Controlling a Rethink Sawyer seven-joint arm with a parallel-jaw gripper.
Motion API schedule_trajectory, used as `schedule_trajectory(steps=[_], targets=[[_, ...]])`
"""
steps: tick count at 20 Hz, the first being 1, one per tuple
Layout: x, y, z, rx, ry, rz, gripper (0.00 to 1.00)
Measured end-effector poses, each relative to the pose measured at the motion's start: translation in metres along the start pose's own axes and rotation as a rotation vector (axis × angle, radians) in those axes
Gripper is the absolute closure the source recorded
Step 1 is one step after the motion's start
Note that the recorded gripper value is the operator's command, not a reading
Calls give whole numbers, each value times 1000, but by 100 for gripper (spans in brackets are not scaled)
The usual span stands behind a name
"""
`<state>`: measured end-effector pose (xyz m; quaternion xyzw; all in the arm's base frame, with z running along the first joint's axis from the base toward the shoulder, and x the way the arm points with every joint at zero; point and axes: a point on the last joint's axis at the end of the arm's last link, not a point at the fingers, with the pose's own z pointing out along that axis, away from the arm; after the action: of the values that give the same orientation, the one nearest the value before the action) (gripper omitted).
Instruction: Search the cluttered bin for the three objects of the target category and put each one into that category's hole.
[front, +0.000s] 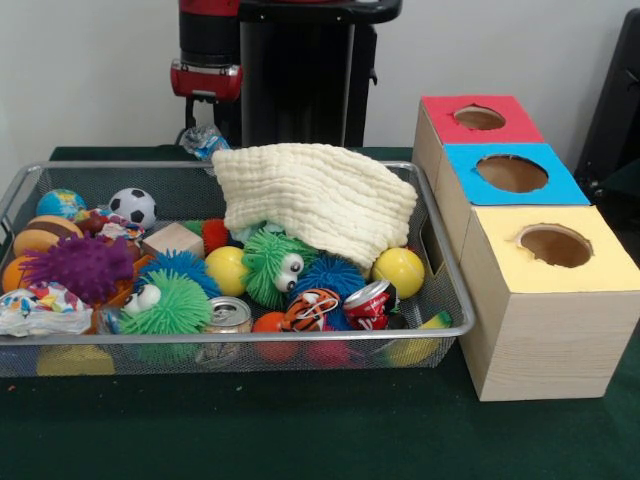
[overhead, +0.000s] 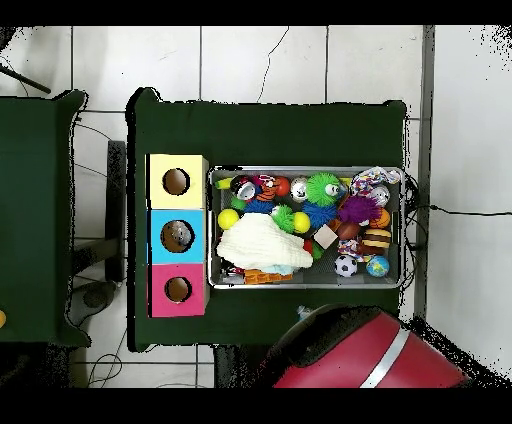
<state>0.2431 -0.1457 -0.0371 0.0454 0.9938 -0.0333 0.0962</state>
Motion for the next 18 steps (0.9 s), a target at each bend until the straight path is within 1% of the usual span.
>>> schedule_trajectory(steps=[7,12,13,15,18], targets=[[3,3,4,1,11,2,0],[2,5,5,1,8,-3,0],[1,6,5,-1,1,-5,100],[0,6,5,-1,0,-6,100],[-2,7,4,-5,-18,-7,100]])
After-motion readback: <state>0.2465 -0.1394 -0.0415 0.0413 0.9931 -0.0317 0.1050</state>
